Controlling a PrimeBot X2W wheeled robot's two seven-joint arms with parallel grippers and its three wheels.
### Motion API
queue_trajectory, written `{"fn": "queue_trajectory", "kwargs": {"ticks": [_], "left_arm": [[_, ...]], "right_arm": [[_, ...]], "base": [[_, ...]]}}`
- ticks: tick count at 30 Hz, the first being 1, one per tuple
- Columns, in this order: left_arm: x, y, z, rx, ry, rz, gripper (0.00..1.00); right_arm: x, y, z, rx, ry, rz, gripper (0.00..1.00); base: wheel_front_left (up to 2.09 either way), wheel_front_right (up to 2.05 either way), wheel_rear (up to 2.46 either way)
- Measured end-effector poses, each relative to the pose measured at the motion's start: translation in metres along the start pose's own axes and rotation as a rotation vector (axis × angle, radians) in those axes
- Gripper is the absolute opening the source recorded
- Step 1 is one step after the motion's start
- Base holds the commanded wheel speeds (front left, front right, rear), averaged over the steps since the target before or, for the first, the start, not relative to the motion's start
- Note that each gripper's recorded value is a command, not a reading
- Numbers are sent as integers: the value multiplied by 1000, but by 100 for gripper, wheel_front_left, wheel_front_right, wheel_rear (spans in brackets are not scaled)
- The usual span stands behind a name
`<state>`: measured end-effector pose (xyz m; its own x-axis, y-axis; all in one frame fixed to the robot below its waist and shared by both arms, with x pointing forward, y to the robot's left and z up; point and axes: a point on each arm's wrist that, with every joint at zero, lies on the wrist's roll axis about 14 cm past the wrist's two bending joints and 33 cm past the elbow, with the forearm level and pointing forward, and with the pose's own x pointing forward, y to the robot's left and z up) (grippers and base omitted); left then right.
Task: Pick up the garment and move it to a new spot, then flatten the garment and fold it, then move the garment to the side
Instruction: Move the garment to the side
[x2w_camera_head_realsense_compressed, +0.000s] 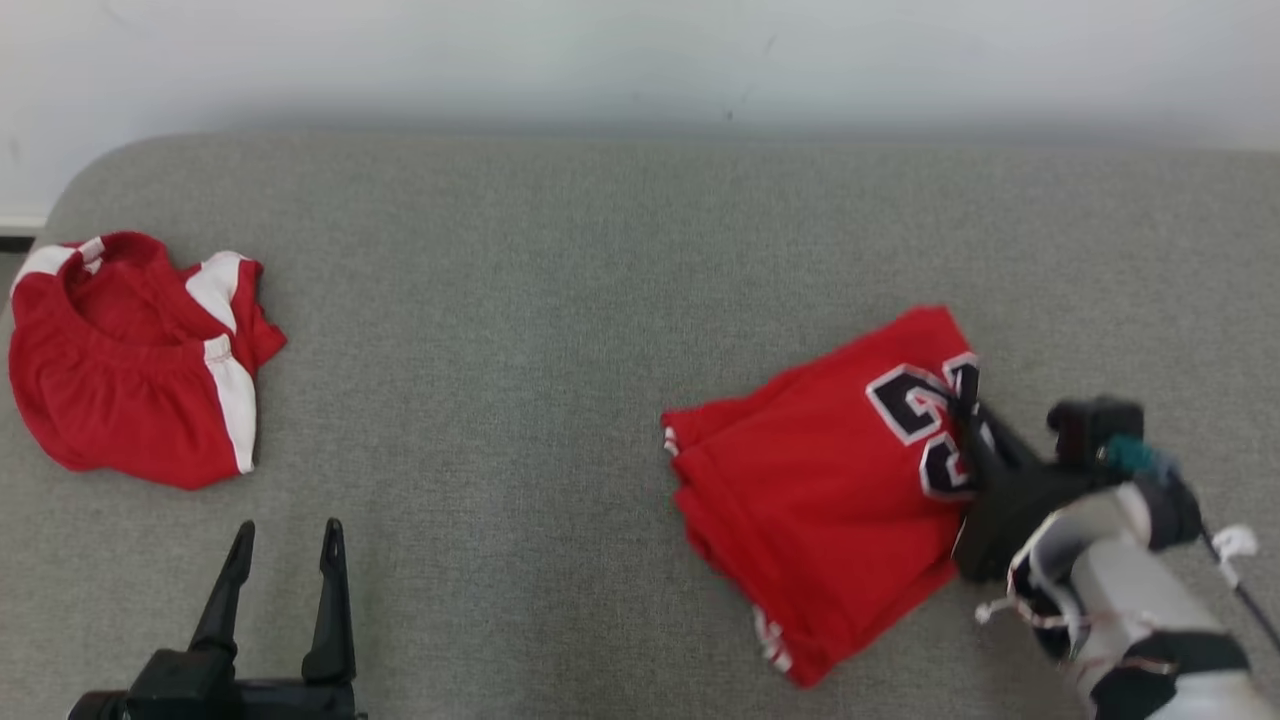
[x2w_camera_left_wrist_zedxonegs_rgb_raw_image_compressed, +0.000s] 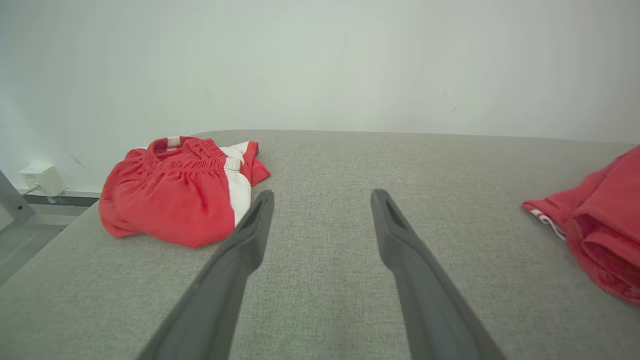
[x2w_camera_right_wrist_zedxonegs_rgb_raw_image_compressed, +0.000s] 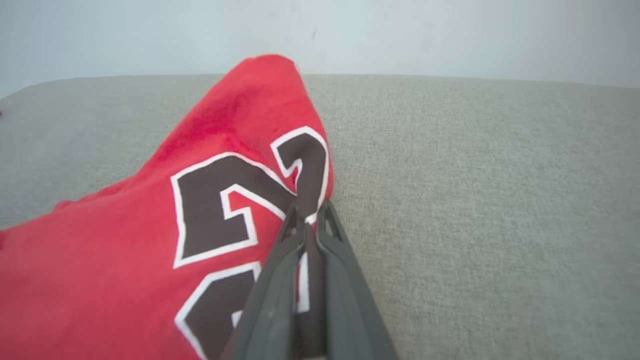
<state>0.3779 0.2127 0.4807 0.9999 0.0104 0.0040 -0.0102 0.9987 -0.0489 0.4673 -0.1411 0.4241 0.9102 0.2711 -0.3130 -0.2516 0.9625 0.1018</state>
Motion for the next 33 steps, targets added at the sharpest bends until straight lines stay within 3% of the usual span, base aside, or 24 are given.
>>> {"fn": "queue_trajectory", "kwargs": {"ticks": [6,16,26,33], "left_arm": [[22,-11,5,-4,-27,-32,100],[70,-19,4,65,-67,-109,100],[114,-46,-22,117,-64,-239,100],[132,-61,-45,116,-36,-291,100]], "right_arm": [[31,-32,38,-60,-45,-38,0],[64,-112,57,-162,-48,-155,0],[41,-210,86,-255,-59,-358,0],[22,-257,94,-342,-9,-460,0]], "base": [[0,0,0],[0,0,0],[0,0,0],[0,0,0]]}}
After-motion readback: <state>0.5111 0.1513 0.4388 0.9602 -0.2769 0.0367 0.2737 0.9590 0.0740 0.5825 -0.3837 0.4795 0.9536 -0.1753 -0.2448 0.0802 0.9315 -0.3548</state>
